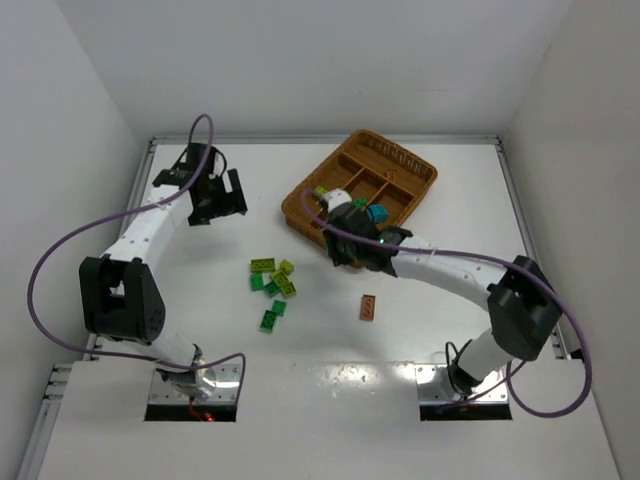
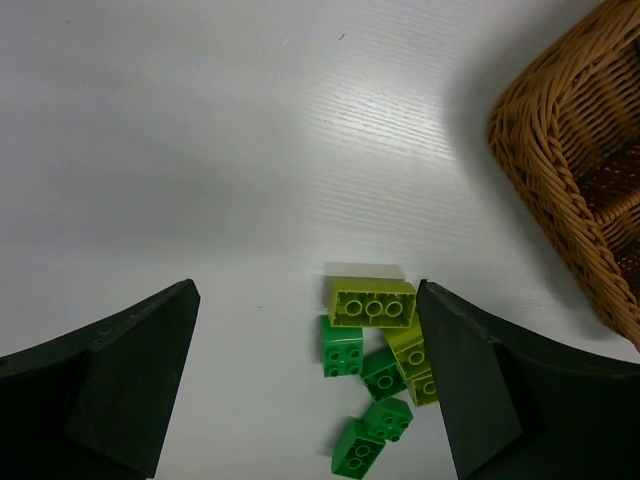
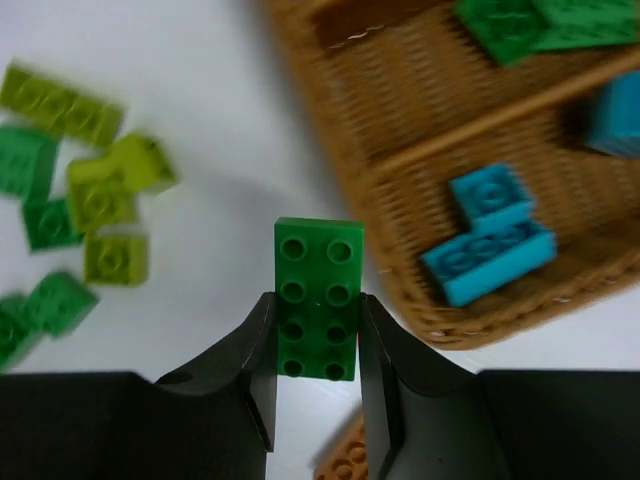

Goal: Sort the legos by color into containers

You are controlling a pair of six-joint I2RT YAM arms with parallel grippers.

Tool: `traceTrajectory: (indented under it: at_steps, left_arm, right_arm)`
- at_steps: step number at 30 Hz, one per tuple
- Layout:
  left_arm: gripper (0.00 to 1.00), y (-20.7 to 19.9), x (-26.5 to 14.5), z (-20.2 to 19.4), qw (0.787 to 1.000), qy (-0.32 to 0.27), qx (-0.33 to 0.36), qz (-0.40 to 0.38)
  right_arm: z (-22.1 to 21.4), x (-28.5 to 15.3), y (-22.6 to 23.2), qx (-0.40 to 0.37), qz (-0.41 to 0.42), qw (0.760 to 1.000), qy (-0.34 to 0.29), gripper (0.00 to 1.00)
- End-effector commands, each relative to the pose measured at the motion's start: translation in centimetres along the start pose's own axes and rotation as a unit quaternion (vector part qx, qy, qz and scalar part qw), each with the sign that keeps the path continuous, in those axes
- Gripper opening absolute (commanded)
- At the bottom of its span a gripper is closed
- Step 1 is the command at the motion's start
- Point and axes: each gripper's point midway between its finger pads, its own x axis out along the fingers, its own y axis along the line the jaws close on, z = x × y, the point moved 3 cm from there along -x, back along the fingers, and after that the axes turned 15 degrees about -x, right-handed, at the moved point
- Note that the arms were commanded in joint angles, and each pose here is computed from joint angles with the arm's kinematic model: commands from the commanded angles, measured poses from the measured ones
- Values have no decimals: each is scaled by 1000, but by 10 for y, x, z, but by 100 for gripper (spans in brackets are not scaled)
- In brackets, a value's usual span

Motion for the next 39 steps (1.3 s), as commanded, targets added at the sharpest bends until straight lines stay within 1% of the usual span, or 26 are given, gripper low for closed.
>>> traceTrajectory:
  at_steps: [1, 3, 5, 6, 7, 8, 9, 13, 15, 17, 18, 20, 23, 25, 26, 27, 28, 29, 30, 31, 32, 33, 35, 36, 37, 39]
  left_arm:
    - [97, -7, -14, 3, 1000, -23, 16, -10]
    - [97, -8, -12, -2, 1000, -18, 20, -9]
    - [97, -8, -13, -5, 1000, -16, 25, -4]
    - [97, -6, -11, -8, 1000, -13, 26, -1]
    - [97, -5, -8, -9, 1000, -9, 26, 3]
    - [97, -9, -8, -12, 999, -7, 31, 0]
    - [97, -7, -8, -14, 999, -3, 32, 3]
    - [99, -6, -13, -14, 999, -3, 32, 3]
    - [99, -8, -18, -12, 999, -7, 31, -1]
    - [99, -7, -18, -11, 999, -10, 31, 3]
    - [99, -7, -18, -11, 999, -10, 31, 3]
    - [99, -9, -20, -8, 999, -14, 31, 0]
    - [99, -11, -22, -5, 999, -19, 30, -4]
    - [99, -11, -22, -4, 999, -22, 26, 0]
    - [99, -9, -21, -3, 999, -26, 25, 5]
    - [99, -9, -21, -3, 999, -26, 25, 5]
    - [99, -8, -21, -1, 999, -31, 20, 12]
    - [99, -6, -21, 0, 999, -34, 20, 16]
    - [99, -6, -21, 0, 999, -34, 20, 16]
    - [99, -6, -21, 0, 999, -37, 14, 19]
    - [99, -6, -21, 0, 999, -37, 9, 19]
    - [99, -6, -21, 0, 999, -37, 9, 19]
    - [99, -6, -17, -1, 999, -33, 4, 23]
    - [99, -6, -17, -1, 999, -33, 4, 23]
    - [99, -5, -17, 0, 999, -36, -1, 26]
    - [99, -5, -17, 0, 999, -36, -1, 26]
  right_arm:
    - [32, -1, -46, 97, -55, 994, -9, 23]
    - [38, 10, -70, 132, -64, 989, 3, 23]
    - [66, 26, -88, 150, -76, 986, -5, 26]
    - [59, 46, -91, 149, -85, 985, 20, 26]
    - [62, 52, -91, 148, -85, 985, 24, 26]
    - [76, 55, -101, 151, -90, 984, 10, 29]
    - [79, 67, -113, 160, -99, 982, 12, 29]
    - [86, 91, -124, 163, -101, 981, 13, 35]
    - [80, 94, -128, 174, -104, 979, 34, 43]
    - [83, 89, -129, 175, -104, 979, 25, 52]
    - [87, 85, -130, 176, -105, 979, 15, 58]
    - [84, 79, -128, 177, -101, 979, 12, 61]
    - [86, 60, -129, 179, -102, 979, -5, 61]
    - [75, 53, -117, 159, -83, 984, -6, 56]
    - [85, 35, -103, 152, -66, 986, -30, 55]
    - [68, 35, -86, 139, -34, 989, -22, 55]
    - [69, 22, -77, 135, -19, 990, -34, 55]
    - [49, 22, -54, 119, 2, 993, -12, 55]
    - [42, 19, -40, 103, 24, 994, -7, 55]
    - [38, 17, -25, 87, 46, 995, -10, 57]
    - [21, 16, -9, 69, 63, 996, 7, 58]
    - [20, 10, 20, 38, 97, 995, 1, 60]
    - [5, 10, 53, -3, 119, 993, 14, 63]
    - [5, 10, 54, -4, 124, 992, 15, 64]
    - [-2, 10, 71, -25, 137, 990, 22, 64]
    - [-1, 9, 86, -37, 155, 987, 16, 64]
